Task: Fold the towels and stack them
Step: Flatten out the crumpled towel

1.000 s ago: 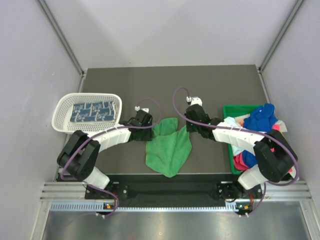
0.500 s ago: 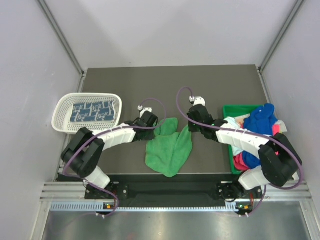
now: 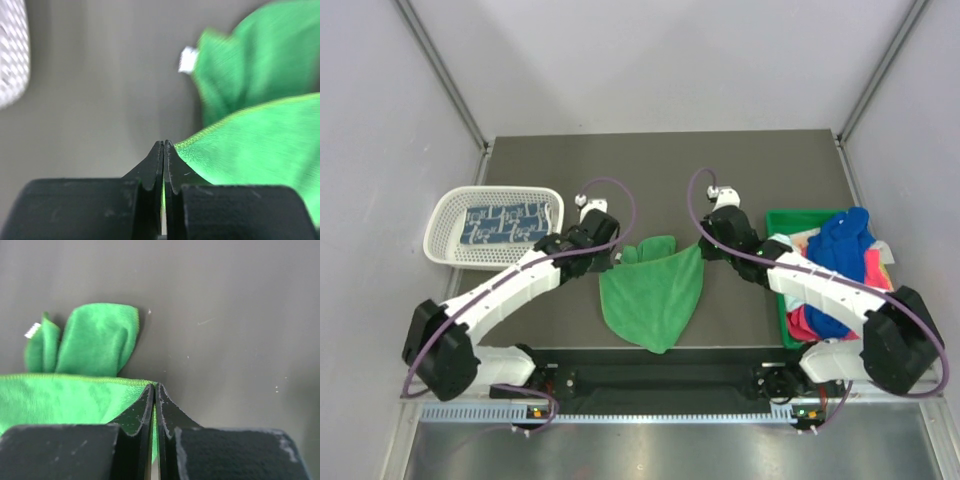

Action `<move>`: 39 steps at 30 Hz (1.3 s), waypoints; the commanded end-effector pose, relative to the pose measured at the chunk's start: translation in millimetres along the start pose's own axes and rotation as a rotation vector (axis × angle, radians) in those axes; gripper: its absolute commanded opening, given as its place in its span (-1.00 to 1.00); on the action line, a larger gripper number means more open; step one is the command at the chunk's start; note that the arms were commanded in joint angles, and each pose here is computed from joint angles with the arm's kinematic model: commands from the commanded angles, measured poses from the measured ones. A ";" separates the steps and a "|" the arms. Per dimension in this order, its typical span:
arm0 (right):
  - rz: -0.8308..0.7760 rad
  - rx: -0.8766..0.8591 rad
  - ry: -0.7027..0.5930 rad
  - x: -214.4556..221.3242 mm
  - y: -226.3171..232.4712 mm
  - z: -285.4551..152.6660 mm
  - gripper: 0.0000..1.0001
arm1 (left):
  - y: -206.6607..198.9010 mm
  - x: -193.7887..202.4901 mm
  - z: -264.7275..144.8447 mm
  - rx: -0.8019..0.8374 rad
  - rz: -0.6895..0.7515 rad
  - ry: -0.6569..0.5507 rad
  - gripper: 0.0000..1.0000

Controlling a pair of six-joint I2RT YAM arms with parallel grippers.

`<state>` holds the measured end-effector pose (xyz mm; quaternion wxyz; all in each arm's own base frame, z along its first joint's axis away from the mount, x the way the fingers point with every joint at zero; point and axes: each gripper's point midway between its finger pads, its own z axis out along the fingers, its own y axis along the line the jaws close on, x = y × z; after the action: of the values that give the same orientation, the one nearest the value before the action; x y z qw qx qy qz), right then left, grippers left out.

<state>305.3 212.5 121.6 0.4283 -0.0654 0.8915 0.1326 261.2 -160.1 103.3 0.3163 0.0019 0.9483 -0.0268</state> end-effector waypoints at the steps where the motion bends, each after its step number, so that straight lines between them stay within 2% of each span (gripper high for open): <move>1: 0.034 -0.033 -0.109 -41.3 3.5 -26.4 -1.00 | -1.8 -34.7 -32.9 0.034 0.020 -0.096 -1.00; 4: 0.027 -0.056 -0.153 -58.9 7.6 -44.3 -1.00 | -15.0 -60.7 -60.2 0.124 0.025 -0.167 -1.00; 9: -0.003 -0.107 -0.293 -113.1 16.0 -95.9 -1.00 | -29.4 -99.7 -110.3 0.252 0.036 -0.294 -1.00; 13: -0.027 -0.160 -0.444 -162.9 23.9 -150.4 -1.00 | -36.6 -144.2 -174.3 0.364 0.049 -0.469 -1.00; 17: -0.052 -0.223 -0.566 -199.4 32.7 -199.9 -1.00 | -42.7 -170.5 -229.7 0.477 0.073 -0.604 -1.00; 23: -0.076 -0.323 -0.718 -242.4 43.8 -275.2 -1.00 | -43.5 -192.7 -307.8 0.627 0.102 -0.783 -1.00; 28: -0.079 -0.399 -0.829 -267.6 48.1 -334.6 -1.00 | -44.3 -202.2 -358.3 0.727 0.128 -0.881 -1.00; 34: -0.079 -0.497 -0.910 -282.5 56.3 -382.5 -1.00 | -41.8 -210.7 -413.3 0.829 0.134 -0.990 -1.00; 39: -0.079 -0.528 -0.953 -294.3 59.2 -405.1 -1.00 | -39.4 -219.4 -443.2 0.872 0.126 -1.060 -1.00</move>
<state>187.2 154.3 579.7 0.7461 -0.1282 0.5615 0.3341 184.2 -176.2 549.8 0.6733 0.1615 0.6243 -0.3617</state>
